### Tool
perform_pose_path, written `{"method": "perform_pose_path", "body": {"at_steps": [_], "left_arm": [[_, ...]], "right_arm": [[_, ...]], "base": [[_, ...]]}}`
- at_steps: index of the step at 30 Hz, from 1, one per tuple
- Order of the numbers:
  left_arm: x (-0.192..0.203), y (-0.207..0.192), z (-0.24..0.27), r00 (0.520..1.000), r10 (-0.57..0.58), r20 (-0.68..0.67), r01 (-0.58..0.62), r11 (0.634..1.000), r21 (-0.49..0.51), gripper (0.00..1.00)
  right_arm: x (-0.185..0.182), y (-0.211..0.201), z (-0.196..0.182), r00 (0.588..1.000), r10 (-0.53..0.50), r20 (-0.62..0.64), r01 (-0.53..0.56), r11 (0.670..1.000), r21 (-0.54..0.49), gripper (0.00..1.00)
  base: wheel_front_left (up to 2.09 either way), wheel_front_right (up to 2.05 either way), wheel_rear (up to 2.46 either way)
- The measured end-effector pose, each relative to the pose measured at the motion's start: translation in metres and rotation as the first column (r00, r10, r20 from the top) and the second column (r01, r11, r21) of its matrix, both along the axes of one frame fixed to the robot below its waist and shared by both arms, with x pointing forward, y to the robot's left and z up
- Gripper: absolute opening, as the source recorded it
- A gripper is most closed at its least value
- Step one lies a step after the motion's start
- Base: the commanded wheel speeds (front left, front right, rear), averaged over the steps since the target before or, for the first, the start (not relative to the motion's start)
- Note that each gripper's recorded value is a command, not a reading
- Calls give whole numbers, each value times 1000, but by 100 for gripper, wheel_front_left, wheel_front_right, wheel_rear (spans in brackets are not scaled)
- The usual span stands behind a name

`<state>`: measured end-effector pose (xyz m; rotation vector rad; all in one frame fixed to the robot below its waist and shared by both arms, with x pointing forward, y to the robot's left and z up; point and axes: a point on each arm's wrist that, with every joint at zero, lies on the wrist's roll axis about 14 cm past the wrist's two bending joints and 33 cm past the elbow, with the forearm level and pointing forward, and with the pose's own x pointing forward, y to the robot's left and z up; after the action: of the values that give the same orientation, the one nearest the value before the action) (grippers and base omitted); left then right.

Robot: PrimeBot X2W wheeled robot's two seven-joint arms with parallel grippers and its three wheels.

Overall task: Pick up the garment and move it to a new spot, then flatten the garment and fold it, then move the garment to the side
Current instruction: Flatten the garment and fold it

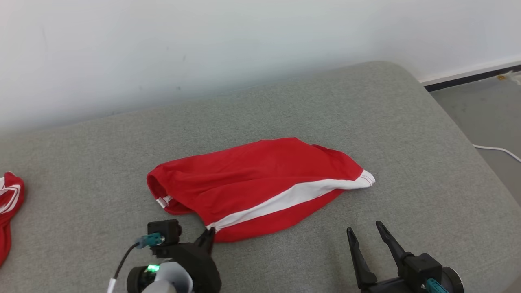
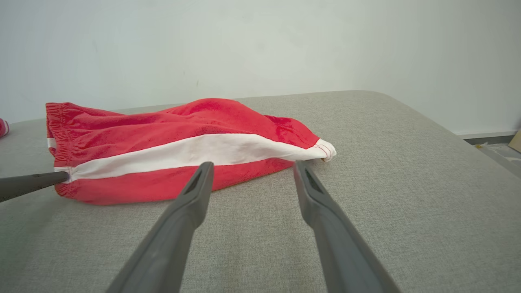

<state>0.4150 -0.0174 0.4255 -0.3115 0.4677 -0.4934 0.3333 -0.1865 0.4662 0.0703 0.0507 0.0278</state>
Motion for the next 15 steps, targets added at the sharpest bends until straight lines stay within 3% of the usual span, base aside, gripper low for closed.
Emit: {"method": "perform_pose_path", "body": {"at_steps": [15], "left_arm": [[7, 83, -4, 981, 191, 40, -193, 981, 33, 0]], "right_arm": [[9, 18, 0, 998, 57, 3, -57, 998, 11, 100]], "base": [[0, 0, 0]]}}
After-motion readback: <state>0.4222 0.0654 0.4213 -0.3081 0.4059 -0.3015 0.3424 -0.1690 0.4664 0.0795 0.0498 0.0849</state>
